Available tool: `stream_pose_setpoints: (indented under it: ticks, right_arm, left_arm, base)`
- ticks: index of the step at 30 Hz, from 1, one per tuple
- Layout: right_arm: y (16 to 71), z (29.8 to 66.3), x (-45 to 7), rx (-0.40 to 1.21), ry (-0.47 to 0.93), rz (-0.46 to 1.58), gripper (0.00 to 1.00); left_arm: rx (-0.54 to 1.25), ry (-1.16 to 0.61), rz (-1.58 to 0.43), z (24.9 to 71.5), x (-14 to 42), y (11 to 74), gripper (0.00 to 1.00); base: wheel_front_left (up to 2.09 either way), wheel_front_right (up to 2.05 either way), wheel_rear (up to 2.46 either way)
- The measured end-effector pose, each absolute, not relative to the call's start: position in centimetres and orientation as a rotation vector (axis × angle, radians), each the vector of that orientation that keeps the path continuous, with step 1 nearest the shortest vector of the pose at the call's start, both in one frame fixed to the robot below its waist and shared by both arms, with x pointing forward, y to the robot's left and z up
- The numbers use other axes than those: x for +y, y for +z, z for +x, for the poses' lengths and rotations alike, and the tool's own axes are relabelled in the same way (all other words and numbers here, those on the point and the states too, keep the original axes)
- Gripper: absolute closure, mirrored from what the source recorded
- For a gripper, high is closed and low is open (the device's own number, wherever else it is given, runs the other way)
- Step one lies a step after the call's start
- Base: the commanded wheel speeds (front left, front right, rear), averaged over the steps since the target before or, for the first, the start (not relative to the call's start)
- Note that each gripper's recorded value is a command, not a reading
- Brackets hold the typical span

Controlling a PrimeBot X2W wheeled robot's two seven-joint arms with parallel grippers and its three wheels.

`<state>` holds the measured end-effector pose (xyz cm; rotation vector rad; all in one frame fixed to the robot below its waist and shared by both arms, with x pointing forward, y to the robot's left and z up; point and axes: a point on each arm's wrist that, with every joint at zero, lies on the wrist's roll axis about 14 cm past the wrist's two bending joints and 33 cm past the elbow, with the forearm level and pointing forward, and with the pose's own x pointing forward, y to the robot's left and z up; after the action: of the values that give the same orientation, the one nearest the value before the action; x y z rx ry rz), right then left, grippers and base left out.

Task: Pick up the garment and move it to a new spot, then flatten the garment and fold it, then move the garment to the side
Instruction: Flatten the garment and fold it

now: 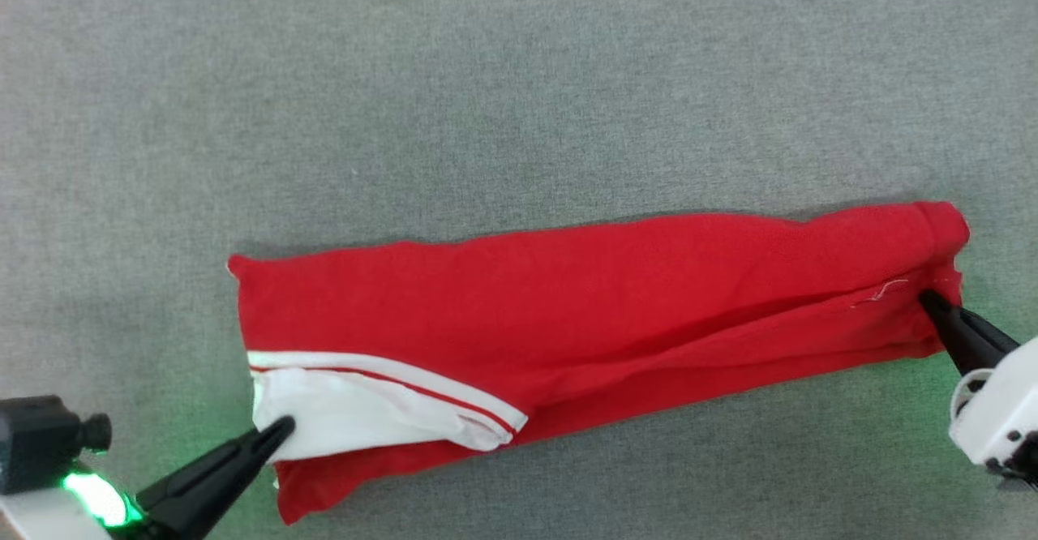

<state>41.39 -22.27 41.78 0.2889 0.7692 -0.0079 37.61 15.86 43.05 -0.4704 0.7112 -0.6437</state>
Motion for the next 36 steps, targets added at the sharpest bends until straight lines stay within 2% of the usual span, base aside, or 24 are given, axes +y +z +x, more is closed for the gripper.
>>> stream_pose_setpoints:
  ticks: [11,12,13,15,16,17,18,20,29,36]
  right_arm:
    - [39.1,42.2,-21.7,0.758,-0.014,0.295,1.00]
    - [39.2,42.3,-21.7,0.749,-0.014,0.295,1.00]
    - [39.4,42.4,-21.7,0.739,-0.014,0.295,0.99]
    - [40.0,42.5,-21.8,0.717,-0.014,0.295,0.56]
    - [40.3,42.6,-21.7,0.707,-0.011,0.295,0.31]
    - [40.8,42.7,-21.6,0.694,-0.004,0.298,0.04]
    - [41.4,42.8,-21.5,0.679,0.003,0.302,0.00]
    - [42.7,42.9,-21.4,0.648,0.013,0.308,0.00]
    - [46.6,42.1,-22.4,0.605,0.010,0.303,0.00]
    - [46.8,41.8,-22.1,0.638,0.027,0.321,0.00]
  left_arm:
    - [0.740,-0.599,-0.465,38.2,16.2,39.5,1.00]
    - [0.735,-0.597,-0.467,38.4,16.2,39.5,0.99]
    - [0.728,-0.595,-0.467,38.6,16.2,39.6,0.90]
    - [0.717,-0.591,-0.473,38.8,16.1,39.9,0.69]
    - [0.717,-0.593,-0.472,38.6,16.1,40.0,0.57]
    - [0.712,-0.592,-0.471,38.6,16.1,40.2,0.50]
    - [0.701,-0.591,-0.472,38.8,16.1,40.5,0.33]
    - [0.663,-0.584,-0.483,39.3,16.0,41.4,0.00]
    - [0.501,-0.506,-0.553,39.9,17.0,45.3,0.00]
    - [0.371,-0.343,-0.549,39.9,20.8,46.4,0.00]
  base:
    - [0.00,0.00,0.00]
    - [0.00,0.00,0.00]
    - [0.00,0.00,0.00]
    - [0.00,0.00,0.00]
    - [0.00,0.00,0.00]
    - [0.00,0.00,0.00]
    - [0.00,0.00,0.00]
    - [0.00,0.00,0.00]
    - [0.00,0.00,0.00]
    - [0.00,0.00,0.00]
